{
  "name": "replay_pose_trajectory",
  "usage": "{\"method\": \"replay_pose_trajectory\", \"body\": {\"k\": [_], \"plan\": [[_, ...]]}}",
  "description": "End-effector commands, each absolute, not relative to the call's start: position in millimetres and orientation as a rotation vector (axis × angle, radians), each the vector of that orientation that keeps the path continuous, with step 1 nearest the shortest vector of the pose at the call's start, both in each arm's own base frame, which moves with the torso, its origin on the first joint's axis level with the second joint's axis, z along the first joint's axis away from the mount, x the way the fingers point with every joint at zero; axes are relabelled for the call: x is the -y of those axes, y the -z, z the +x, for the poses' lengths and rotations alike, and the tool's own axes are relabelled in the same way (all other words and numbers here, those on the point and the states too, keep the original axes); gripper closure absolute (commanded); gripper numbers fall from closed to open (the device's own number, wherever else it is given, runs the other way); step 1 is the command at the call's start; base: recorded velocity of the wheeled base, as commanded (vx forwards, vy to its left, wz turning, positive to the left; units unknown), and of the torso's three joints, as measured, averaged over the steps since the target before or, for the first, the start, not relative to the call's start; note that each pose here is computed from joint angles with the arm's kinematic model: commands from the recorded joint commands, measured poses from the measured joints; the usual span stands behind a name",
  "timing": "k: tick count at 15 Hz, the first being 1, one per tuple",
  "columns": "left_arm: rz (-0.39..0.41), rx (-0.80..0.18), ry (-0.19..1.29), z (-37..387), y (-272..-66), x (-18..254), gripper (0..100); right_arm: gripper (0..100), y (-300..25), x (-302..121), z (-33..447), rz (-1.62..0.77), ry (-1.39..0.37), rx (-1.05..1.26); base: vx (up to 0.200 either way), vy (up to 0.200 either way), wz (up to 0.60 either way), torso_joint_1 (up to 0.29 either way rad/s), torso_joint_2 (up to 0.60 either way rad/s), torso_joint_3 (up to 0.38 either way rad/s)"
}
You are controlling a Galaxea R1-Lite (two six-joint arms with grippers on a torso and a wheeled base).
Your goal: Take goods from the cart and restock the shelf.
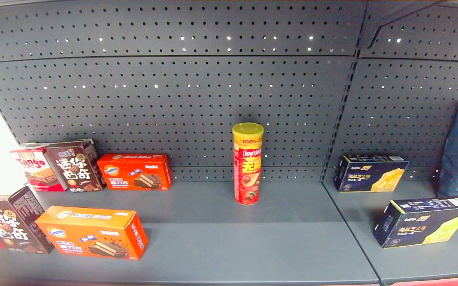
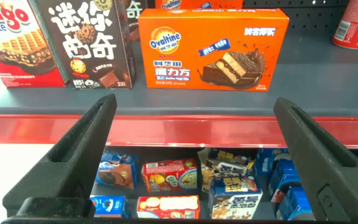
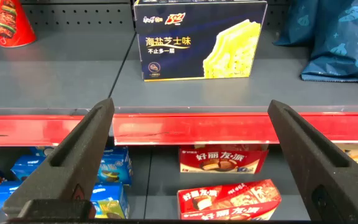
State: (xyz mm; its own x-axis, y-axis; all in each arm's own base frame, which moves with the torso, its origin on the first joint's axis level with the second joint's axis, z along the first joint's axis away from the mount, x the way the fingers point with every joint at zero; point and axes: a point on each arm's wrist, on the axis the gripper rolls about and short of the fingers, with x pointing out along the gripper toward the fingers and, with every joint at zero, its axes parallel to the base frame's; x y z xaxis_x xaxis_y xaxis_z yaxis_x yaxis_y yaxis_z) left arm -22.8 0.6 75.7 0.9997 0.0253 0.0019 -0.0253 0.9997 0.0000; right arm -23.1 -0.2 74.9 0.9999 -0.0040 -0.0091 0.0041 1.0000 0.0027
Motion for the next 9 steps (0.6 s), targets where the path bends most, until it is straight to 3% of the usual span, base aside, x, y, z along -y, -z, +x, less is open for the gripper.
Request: {"method": "replay_pose_trajectory", "body": {"k": [1,9], "plan": [[0.0,0.002,-0.026,-22.8,-75.6,-0.6,0,0,-74.9,0.2,-23.0,0.001,0.005,-0.011,0.0,0.0,0.0,0.0,0.0,0.0],[0.0,0.003,-0.026,-22.8,-75.8,-0.6,0,0,-74.9,0.2,-23.0,0.001,0.005,-0.011,0.0,0.0,0.0,0.0,0.0,0.0]]}}
